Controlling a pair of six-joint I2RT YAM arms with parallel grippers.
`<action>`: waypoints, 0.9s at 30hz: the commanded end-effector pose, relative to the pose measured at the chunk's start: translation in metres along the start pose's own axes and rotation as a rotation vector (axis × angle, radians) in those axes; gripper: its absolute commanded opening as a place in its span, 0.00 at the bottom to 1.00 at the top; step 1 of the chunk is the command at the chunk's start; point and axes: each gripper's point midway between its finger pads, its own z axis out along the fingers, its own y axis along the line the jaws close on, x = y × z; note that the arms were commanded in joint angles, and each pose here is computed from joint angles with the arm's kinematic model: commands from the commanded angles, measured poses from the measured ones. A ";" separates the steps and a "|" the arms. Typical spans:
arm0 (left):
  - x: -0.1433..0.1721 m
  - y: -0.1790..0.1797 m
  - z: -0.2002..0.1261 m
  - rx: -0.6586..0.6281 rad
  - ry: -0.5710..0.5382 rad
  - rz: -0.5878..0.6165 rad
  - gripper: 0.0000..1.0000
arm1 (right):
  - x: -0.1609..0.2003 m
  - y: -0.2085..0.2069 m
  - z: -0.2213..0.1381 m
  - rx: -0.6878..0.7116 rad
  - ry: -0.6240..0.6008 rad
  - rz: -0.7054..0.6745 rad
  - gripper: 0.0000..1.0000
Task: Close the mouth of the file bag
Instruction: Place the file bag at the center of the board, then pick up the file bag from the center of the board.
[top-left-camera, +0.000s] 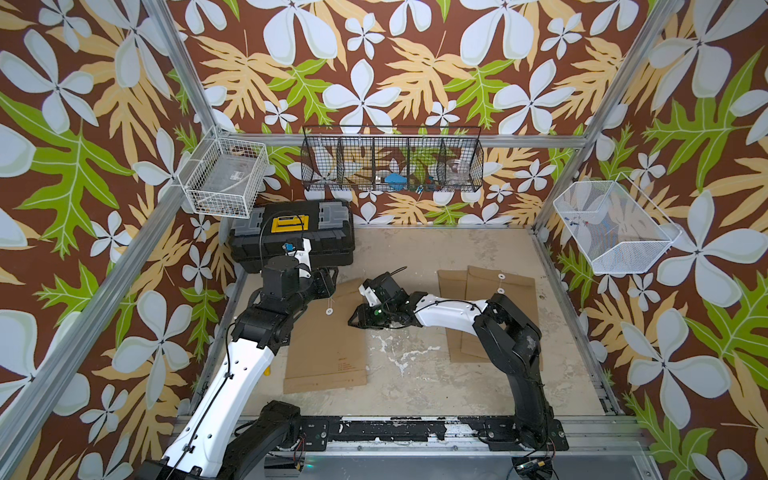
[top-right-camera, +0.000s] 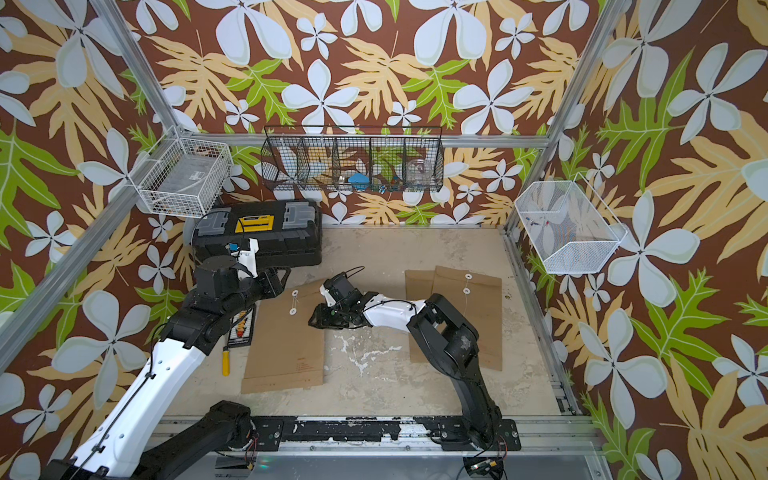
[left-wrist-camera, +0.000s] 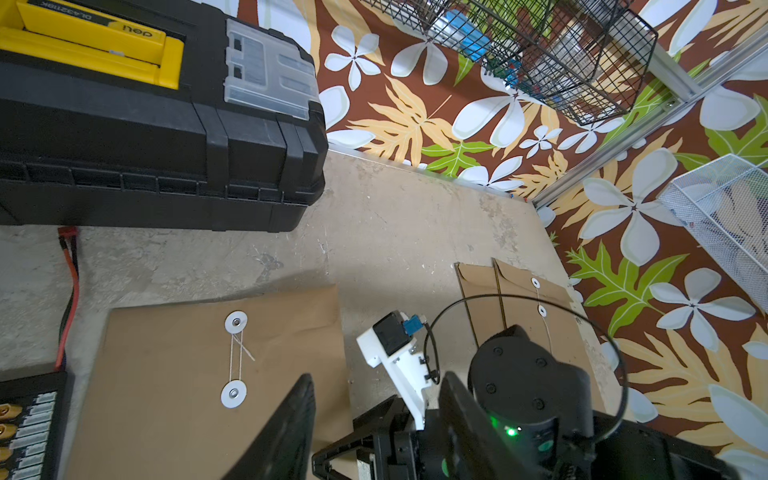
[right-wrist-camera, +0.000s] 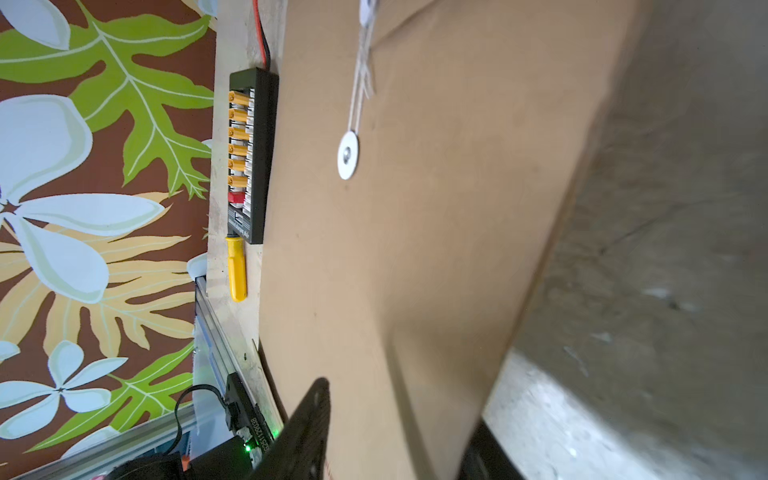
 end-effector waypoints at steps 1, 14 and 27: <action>-0.009 -0.008 0.001 0.018 -0.030 0.018 0.51 | 0.014 -0.024 -0.024 0.106 0.055 -0.068 0.62; 0.070 -0.082 0.070 0.109 0.136 0.151 0.57 | 0.014 -0.238 -0.249 0.675 -0.272 0.200 0.81; 0.241 -0.239 0.159 0.429 0.521 0.106 0.65 | 0.081 -0.362 -0.352 0.784 -0.589 0.702 1.00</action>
